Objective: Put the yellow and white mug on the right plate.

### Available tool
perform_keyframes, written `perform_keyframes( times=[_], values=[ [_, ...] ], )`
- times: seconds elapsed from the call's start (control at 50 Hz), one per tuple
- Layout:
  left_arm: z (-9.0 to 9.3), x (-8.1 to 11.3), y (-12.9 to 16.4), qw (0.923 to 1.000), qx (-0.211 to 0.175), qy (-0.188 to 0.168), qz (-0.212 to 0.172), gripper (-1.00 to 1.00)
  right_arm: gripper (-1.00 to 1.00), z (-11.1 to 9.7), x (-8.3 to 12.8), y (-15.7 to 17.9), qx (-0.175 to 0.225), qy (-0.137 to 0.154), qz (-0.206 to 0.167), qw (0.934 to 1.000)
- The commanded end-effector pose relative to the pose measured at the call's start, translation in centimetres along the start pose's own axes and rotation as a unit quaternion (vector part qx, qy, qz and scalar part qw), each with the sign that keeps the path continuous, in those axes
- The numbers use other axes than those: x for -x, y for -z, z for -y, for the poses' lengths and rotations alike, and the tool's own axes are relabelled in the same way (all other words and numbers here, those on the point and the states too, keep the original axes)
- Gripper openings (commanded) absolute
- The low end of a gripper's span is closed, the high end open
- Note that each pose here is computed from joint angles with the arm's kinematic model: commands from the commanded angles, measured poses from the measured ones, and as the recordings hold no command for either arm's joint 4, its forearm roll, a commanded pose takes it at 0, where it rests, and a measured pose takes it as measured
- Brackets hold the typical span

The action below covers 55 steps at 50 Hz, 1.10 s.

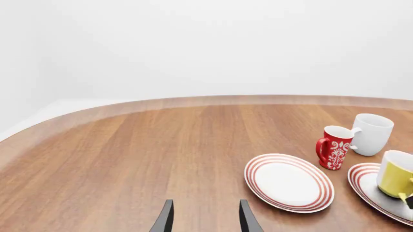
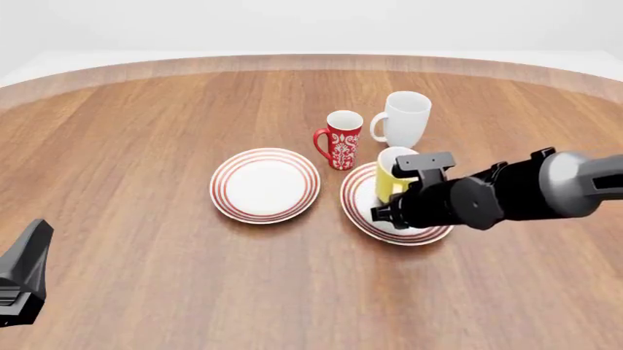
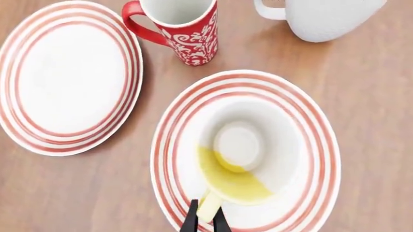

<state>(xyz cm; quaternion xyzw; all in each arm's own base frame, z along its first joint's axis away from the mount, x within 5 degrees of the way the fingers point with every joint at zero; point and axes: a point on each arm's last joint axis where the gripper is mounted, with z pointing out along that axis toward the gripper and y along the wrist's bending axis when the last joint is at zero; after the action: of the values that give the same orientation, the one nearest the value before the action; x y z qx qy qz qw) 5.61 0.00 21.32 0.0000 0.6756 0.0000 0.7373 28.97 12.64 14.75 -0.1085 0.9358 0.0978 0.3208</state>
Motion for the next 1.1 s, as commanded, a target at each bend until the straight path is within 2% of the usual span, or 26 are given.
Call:
perform_keyframes(
  times=[0.02,0.08,0.1,0.32,0.5,0.9,1.1],
  values=[
    [0.0,0.0,0.0,1.0,0.0,0.0,0.0,1.0,-1.0,0.4,-0.2,-0.7,-0.004,-0.017,-0.001,0.9999],
    [0.0,0.0,0.0,1.0,0.0,0.0,0.0,1.0,-1.0,0.5,-0.3,-0.7,-0.005,-0.017,-0.001,0.9998],
    [0.0,0.0,0.0,1.0,0.0,0.0,0.0,1.0,1.0,0.4,-0.3,-0.7,-0.004,-0.018,-0.002,0.9998],
    [0.0,0.0,0.0,1.0,0.0,0.0,0.0,1.0,1.0,0.7,-0.2,0.1,-0.007,-0.017,-0.004,0.9998],
    [0.0,0.0,0.0,1.0,0.0,0.0,0.0,1.0,1.0,1.2,0.0,2.9,-0.011,-0.019,0.007,0.9997],
    [0.0,0.0,0.0,1.0,0.0,0.0,0.0,1.0,1.0,-0.5,0.0,5.5,0.01,-0.009,0.019,0.9997],
    [0.0,0.0,0.0,1.0,0.0,0.0,0.0,1.0,1.0,-0.6,0.2,7.2,0.013,-0.006,0.029,0.9995]
  ],
)
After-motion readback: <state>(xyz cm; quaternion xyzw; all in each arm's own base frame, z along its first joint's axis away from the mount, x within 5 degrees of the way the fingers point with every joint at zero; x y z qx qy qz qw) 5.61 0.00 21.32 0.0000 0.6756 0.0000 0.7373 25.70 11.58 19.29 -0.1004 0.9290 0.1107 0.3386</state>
